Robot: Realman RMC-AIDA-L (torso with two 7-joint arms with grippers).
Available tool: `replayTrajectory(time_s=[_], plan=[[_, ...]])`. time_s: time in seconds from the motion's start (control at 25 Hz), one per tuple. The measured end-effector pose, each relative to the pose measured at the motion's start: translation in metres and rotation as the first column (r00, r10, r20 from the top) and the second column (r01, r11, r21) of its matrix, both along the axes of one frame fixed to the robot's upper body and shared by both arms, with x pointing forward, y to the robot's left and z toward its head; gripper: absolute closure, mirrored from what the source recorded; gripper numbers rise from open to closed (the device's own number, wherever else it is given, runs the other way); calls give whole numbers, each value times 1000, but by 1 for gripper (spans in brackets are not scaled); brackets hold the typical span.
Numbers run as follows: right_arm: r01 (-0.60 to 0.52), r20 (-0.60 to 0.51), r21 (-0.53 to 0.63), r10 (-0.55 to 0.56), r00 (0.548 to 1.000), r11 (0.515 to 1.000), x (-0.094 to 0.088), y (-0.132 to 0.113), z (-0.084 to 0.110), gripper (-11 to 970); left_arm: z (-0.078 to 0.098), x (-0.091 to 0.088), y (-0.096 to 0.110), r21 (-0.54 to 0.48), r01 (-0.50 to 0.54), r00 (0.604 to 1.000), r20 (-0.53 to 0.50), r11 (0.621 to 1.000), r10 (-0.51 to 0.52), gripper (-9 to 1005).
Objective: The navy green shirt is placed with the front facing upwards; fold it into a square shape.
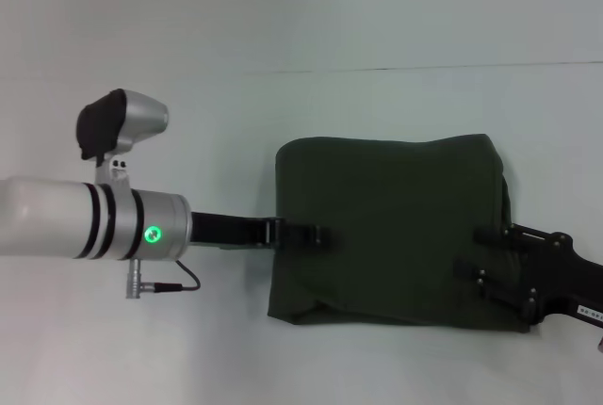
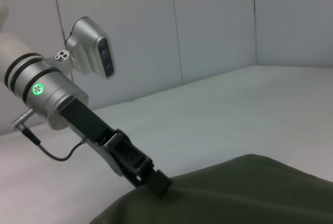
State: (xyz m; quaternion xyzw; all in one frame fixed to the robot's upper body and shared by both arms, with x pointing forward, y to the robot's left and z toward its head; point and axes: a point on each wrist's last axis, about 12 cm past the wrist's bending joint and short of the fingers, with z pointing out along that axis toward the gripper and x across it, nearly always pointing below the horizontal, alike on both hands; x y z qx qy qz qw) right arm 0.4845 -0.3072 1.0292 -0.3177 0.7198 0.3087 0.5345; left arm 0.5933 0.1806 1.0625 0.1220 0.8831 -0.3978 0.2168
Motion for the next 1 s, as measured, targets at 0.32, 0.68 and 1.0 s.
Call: replayTrajectory(time_s=[0.32, 0.68, 1.0], plan=[[7, 4, 1, -7, 1000, 1000, 1, -1, 1, 386, 1, -2, -9, 10, 51, 997, 57, 999, -51, 154], [9, 7, 3, -9, 1000, 1000, 2, -1, 2, 387, 3, -2, -11, 5, 60, 996, 59, 998, -60, 499], [24, 22, 9, -24, 999, 1000, 7, -2, 5, 387, 7, 0, -6, 8, 59, 995, 86, 998, -59, 797]])
